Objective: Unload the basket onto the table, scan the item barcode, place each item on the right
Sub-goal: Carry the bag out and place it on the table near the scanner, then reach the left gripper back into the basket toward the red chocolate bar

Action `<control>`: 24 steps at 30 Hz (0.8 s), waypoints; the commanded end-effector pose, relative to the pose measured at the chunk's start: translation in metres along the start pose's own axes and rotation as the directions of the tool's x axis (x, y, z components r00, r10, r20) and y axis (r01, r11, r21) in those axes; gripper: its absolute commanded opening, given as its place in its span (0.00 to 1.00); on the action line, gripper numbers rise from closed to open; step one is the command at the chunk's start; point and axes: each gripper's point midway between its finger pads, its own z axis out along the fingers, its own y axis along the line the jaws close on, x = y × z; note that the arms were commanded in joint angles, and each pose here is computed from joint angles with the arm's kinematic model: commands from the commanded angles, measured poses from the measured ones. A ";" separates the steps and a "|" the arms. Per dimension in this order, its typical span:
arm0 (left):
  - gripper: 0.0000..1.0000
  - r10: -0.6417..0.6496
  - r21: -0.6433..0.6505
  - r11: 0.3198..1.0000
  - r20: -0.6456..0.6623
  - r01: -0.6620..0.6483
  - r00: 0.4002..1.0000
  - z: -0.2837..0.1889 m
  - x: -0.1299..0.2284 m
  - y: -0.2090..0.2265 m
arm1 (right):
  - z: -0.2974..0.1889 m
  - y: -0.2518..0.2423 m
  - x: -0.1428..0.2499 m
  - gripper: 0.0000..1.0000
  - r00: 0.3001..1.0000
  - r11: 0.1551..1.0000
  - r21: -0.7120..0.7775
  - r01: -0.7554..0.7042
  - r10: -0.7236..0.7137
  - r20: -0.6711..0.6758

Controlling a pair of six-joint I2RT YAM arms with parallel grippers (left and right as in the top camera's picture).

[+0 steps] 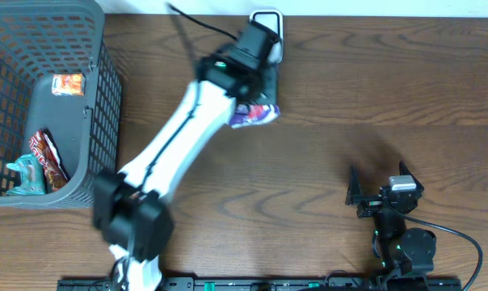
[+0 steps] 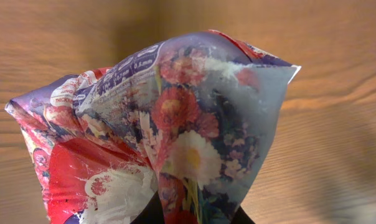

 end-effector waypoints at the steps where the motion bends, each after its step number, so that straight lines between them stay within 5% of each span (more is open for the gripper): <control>1: 0.08 0.046 -0.027 0.999 -0.057 -0.047 0.997 0.038 0.016 -0.009 | 0.000 -0.002 0.001 0.99 1.000 1.000 0.008 0.007 -0.008 0.000; 2: 0.11 0.051 -0.033 0.998 -0.079 -0.054 0.996 0.048 0.022 -0.010 | 0.000 -0.002 0.001 0.99 1.000 1.000 0.008 0.007 -0.008 0.000; 5: 0.63 0.063 -0.043 0.997 -0.123 -0.068 0.990 0.068 0.035 -0.012 | 0.000 -0.002 0.001 0.99 1.000 1.000 0.008 0.007 -0.008 0.000; 7: 0.81 0.066 -0.040 0.997 -0.119 -0.072 0.991 0.071 0.034 -0.014 | 0.000 -0.002 0.001 0.99 1.000 1.000 0.008 0.007 -0.008 0.000; 13: 0.88 0.100 -0.005 0.995 -0.006 -0.100 0.995 0.030 -0.006 -0.014 | 0.000 -0.002 0.001 0.99 1.000 1.000 0.008 0.007 -0.008 0.000; 17: 0.90 0.049 0.034 0.998 0.181 -0.056 0.982 -0.044 -0.058 -0.004 | 0.000 -0.002 0.001 0.99 1.000 1.000 0.008 0.007 -0.008 0.000; 24: 0.96 -0.116 0.060 0.993 0.563 0.099 0.818 -0.217 -0.129 0.081 | 0.000 -0.002 0.001 0.99 1.000 1.000 0.008 0.007 -0.008 0.000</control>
